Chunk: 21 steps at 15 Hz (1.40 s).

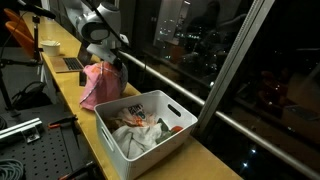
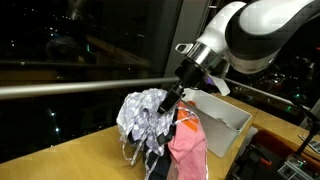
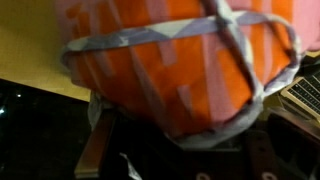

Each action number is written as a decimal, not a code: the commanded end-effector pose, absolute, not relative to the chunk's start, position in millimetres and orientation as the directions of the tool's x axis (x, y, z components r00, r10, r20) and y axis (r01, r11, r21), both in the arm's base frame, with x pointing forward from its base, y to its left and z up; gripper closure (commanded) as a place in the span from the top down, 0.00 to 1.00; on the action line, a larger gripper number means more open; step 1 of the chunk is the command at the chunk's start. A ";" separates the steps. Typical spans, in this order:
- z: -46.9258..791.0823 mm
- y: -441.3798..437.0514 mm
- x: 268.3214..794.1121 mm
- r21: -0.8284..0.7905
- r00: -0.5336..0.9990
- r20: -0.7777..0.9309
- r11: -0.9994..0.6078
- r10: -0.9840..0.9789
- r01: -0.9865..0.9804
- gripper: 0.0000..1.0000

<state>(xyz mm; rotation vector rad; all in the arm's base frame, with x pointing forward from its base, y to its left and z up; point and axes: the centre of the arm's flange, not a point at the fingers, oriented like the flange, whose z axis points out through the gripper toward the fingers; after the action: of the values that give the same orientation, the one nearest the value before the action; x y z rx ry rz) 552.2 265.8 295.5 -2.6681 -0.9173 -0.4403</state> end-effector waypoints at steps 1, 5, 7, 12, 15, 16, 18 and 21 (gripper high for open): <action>317.1 225.0 565.3 -0.139 0.749 0.407 -0.775 0.523 0.616 0.57; 329.9 151.0 586.6 -0.102 0.785 0.426 -0.838 0.450 0.536 0.86; 330.5 100.3 594.4 -0.074 0.809 0.427 -0.876 0.405 0.477 1.00; 286.5 -27.0 589.1 -0.017 0.878 0.364 -0.941 0.310 0.339 1.00; 248.9 -76.7 569.8 -0.001 0.918 0.304 -0.964 0.254 0.267 1.00; 236.6 -88.2 563.2 0.003 0.928 0.285 -0.969 0.238 0.248 1.00; 214.3 -102.8 551.6 0.004 0.946 0.242 -0.975 0.215 0.221 1.00; 186.2 -99.2 541.7 -0.017 0.962 0.195 -0.980 0.193 0.200 1.00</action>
<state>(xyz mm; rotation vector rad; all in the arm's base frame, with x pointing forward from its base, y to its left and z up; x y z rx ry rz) 545.5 -104.7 205.9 -3.0627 -0.3363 -0.3254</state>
